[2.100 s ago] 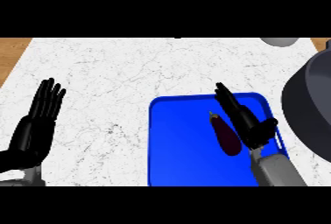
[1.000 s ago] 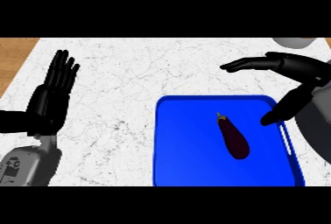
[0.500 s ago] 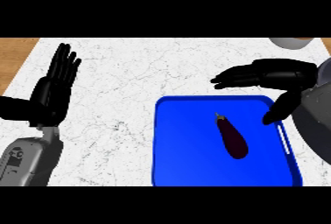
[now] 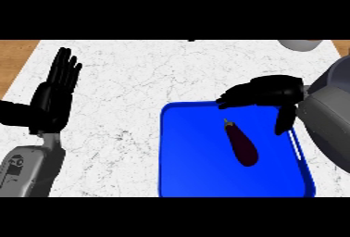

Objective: Pick the eggplant from the tray and place it in the pot

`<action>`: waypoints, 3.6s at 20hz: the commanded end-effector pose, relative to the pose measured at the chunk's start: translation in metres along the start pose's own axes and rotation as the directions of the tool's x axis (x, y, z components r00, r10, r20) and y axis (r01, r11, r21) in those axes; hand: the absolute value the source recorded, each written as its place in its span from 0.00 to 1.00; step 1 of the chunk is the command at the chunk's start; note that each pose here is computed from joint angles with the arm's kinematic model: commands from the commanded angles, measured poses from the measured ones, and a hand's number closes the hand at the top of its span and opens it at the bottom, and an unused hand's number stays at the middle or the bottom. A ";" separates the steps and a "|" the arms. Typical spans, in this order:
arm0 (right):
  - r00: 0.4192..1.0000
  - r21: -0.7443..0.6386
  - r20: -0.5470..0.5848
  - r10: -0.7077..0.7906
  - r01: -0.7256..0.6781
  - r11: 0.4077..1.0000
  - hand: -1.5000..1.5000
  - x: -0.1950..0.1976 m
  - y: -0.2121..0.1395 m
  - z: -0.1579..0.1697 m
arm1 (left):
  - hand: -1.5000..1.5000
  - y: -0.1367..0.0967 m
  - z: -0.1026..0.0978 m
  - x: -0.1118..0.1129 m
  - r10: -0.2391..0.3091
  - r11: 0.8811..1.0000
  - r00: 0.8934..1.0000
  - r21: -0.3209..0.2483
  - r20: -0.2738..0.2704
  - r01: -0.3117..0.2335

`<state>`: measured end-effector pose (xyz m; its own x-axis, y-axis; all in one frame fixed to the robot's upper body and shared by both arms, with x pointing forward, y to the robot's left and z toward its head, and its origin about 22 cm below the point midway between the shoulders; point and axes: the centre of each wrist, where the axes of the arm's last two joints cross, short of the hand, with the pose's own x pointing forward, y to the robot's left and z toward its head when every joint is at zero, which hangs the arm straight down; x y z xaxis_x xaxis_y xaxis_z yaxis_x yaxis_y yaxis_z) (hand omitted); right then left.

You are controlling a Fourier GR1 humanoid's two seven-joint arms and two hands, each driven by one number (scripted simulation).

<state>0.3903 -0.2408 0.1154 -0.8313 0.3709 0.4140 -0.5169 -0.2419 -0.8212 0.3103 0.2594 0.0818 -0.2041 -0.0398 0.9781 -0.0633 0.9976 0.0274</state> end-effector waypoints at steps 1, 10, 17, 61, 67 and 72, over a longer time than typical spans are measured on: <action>0.993 0.135 0.077 -0.091 0.080 0.988 0.00 -0.017 0.002 -0.004 | 0.50 -0.015 -0.004 -0.004 0.001 1.000 1.000 0.004 0.002 -0.001; 0.979 0.108 0.177 -0.099 0.080 0.991 0.00 -0.019 0.017 -0.035 | 0.50 -0.008 0.002 0.004 0.004 1.000 1.000 0.005 0.007 -0.004; 0.992 0.125 0.122 -0.044 0.028 0.992 0.00 -0.025 0.037 -0.032 | 0.50 0.016 0.016 -0.013 -0.011 1.000 0.999 0.025 -0.035 0.012; 0.991 -0.288 -0.129 0.035 -0.071 0.955 1.00 0.038 0.169 -0.083 | 0.50 0.045 0.030 -0.019 -0.044 0.986 0.995 0.159 -0.090 0.058; 0.959 -0.552 -0.281 -0.039 -0.128 0.824 1.00 0.064 0.169 -0.055 | 0.50 0.065 0.034 -0.013 -0.053 0.975 0.995 0.213 -0.081 0.069; 0.915 -0.723 -0.388 -0.108 -0.230 0.652 1.00 0.093 0.152 -0.024 | 0.50 0.059 0.038 -0.014 -0.047 0.975 0.996 0.212 -0.077 0.062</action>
<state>0.2598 -0.2157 0.0001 -0.7081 0.6514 0.2726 -0.1077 0.2818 -0.9534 0.2771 0.3157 0.0629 -0.1198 -0.0860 0.9891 -0.2721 0.9609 0.0506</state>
